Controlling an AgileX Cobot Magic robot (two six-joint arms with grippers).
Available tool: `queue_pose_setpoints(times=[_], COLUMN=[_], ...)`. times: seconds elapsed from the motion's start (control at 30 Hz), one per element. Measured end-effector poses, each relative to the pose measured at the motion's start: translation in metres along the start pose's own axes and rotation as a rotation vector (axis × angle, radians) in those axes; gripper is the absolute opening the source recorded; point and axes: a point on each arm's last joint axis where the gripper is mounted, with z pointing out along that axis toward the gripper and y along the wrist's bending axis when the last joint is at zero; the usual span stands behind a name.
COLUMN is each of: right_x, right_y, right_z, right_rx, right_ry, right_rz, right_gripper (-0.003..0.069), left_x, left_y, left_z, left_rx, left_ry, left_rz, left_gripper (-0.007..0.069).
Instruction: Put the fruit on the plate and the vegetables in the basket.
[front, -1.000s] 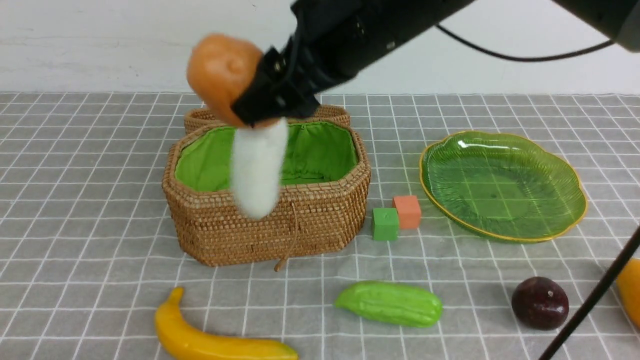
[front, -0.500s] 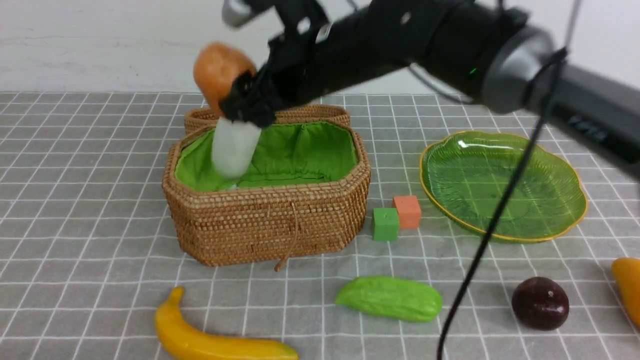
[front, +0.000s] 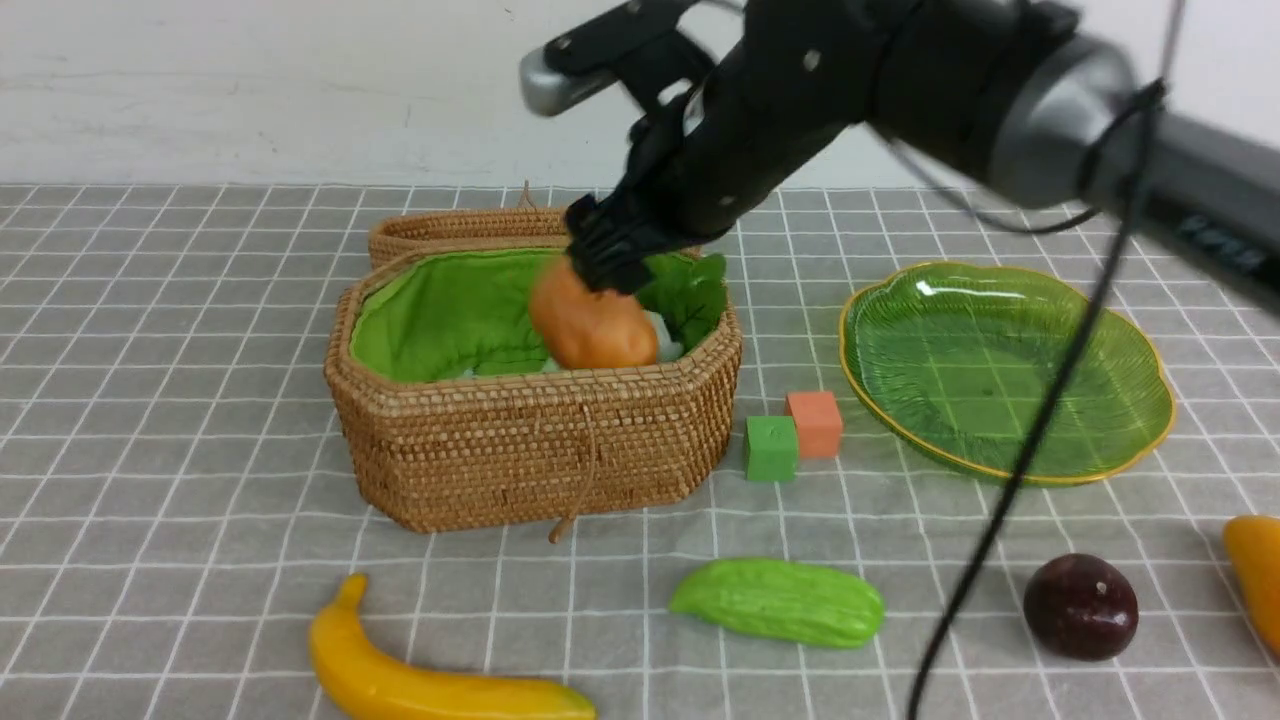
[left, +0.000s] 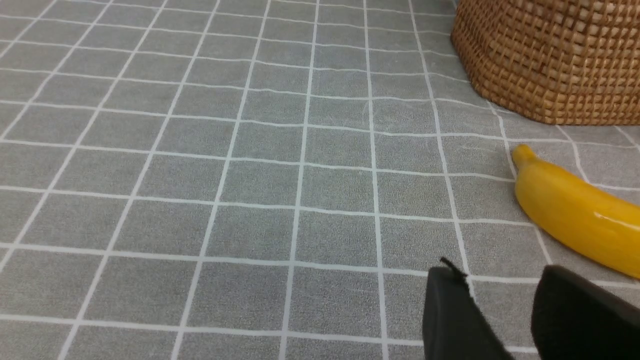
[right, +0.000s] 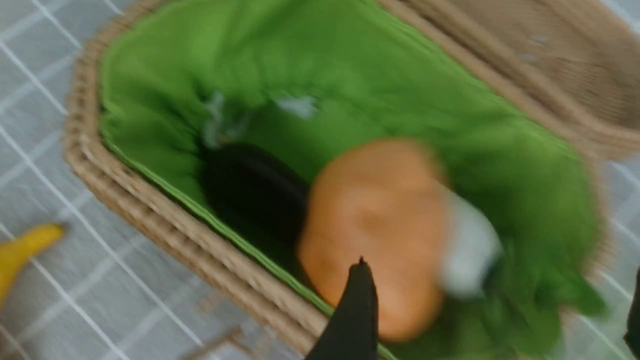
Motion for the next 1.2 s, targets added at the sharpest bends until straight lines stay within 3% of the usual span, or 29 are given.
queue_pose_setpoints(times=[0.2,0.3,0.4,0.47,0.63,0.73,0.77,0.83,1.03,1.2], right_x=[0.007,0.033,0.056,0.095,0.148,0.17,0.178,0.18,0.166,0.114], right_y=[-0.006,0.001,0.01,0.022,0.034,0.038,0.039,0.04,0.039,0.038], right_z=[-0.057,-0.062,-0.048,-0.015,0.036,0.058,0.068,0.072,0.058,0.01], right_rx=[0.041,-0.042,-0.117,-0.197,-0.228,-0.249,-0.264,-0.273,-0.305,-0.37], right_ry=[0.043,0.131,0.205,0.295,0.339,0.394,0.432,0.451,0.461,0.328], right_rz=[-0.062,-0.111,-0.149,-0.193,-0.255,-0.288,-0.306,-0.311,-0.297,-0.245], right_gripper=[0.0674,0.0668,0.0666,0.0664,0.0642,0.0587,0.0519,0.0433,0.044,0.044], left_x=[0.0,0.0,0.0,0.0,0.0,0.0,0.0,0.0,0.0,0.0], left_y=[0.0,0.0,0.0,0.0,0.0,0.0,0.0,0.0,0.0,0.0], left_z=[0.0,0.0,0.0,0.0,0.0,0.0,0.0,0.0,0.0,0.0], left_rx=[0.0,0.0,0.0,0.0,0.0,0.0,0.0,0.0,0.0,0.0], left_ry=[0.0,0.0,0.0,0.0,0.0,0.0,0.0,0.0,-0.001,-0.001], left_rz=[0.0,0.0,0.0,0.0,0.0,0.0,0.0,0.0,0.0,0.0], left_gripper=[0.0239,0.0239,0.0239,0.0239,0.0239,0.0239,0.0239,0.0239,0.0239,0.0239])
